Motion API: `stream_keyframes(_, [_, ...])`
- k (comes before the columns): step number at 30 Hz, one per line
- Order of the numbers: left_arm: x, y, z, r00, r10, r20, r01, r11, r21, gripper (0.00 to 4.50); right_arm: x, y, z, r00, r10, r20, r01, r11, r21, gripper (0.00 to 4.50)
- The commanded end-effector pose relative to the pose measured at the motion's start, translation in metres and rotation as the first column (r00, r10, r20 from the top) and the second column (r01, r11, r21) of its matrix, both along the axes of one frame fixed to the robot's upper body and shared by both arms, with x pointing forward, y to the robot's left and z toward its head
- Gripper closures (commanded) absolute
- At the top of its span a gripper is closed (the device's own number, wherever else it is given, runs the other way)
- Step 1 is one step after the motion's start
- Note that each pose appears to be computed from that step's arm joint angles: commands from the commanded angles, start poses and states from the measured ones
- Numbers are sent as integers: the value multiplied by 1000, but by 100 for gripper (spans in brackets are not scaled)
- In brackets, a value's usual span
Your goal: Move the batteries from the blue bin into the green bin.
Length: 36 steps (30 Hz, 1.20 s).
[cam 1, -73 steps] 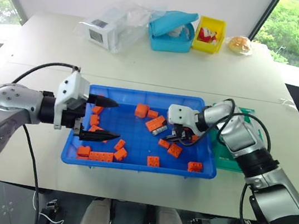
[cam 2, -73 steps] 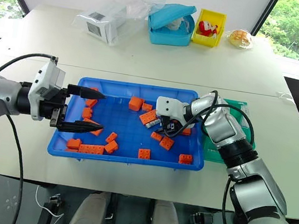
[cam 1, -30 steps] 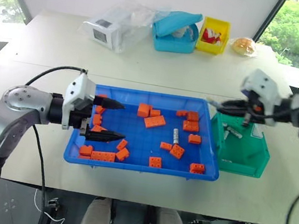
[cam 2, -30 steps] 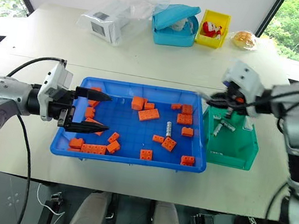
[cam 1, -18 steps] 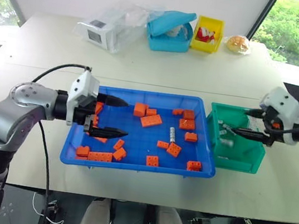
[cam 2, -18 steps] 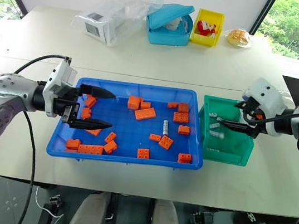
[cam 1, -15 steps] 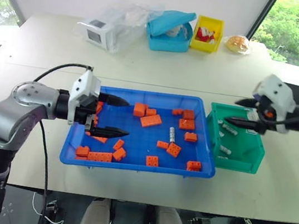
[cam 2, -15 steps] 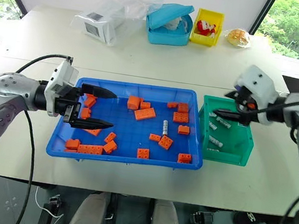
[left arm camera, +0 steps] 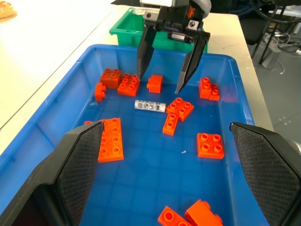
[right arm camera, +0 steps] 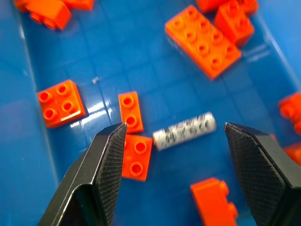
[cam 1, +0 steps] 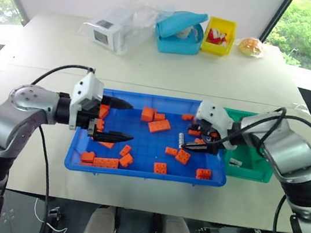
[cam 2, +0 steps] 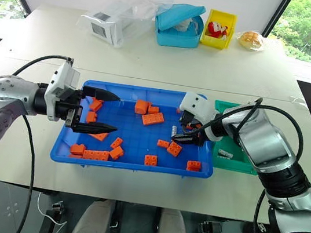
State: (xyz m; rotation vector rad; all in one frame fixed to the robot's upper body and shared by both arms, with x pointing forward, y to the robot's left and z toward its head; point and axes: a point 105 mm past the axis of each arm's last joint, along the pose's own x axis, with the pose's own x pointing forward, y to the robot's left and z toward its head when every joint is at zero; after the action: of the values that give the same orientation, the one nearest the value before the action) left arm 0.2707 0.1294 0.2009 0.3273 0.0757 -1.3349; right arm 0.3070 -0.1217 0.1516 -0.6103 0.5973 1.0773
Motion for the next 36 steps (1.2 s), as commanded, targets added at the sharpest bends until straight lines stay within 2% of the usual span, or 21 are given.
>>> stream_keyframes(1, [-5, 1, 10, 999, 6, 38, -6, 1000, -1, 0, 6, 4, -2, 999, -35, 8, 35, 999, 0, 111])
stream_keyframes(22, [-3, -2, 13, 999, 18, 51, -17, 1000, -12, 0, 28, 16, -32, 1000, 8, 10, -7, 996, -92, 111])
stream_keyframes(25, [-3, -2, 13, 998, 18, 54, -17, 1000, -13, 0, 26, 20, -34, 999, 31, 12, -30, 996, -85, 202])
stream_keyframes(30, [-2, -2, 12, 998, 14, 57, -14, 1000, -13, 0, 20, 24, -32, 998, 69, 14, -68, 995, -73, 448])
stream_keyframes(36, [-1, -2, 11, 998, 9, 57, -8, 1000, -11, 0, 17, 21, -18, 997, 74, 35, -72, 996, -51, 448])
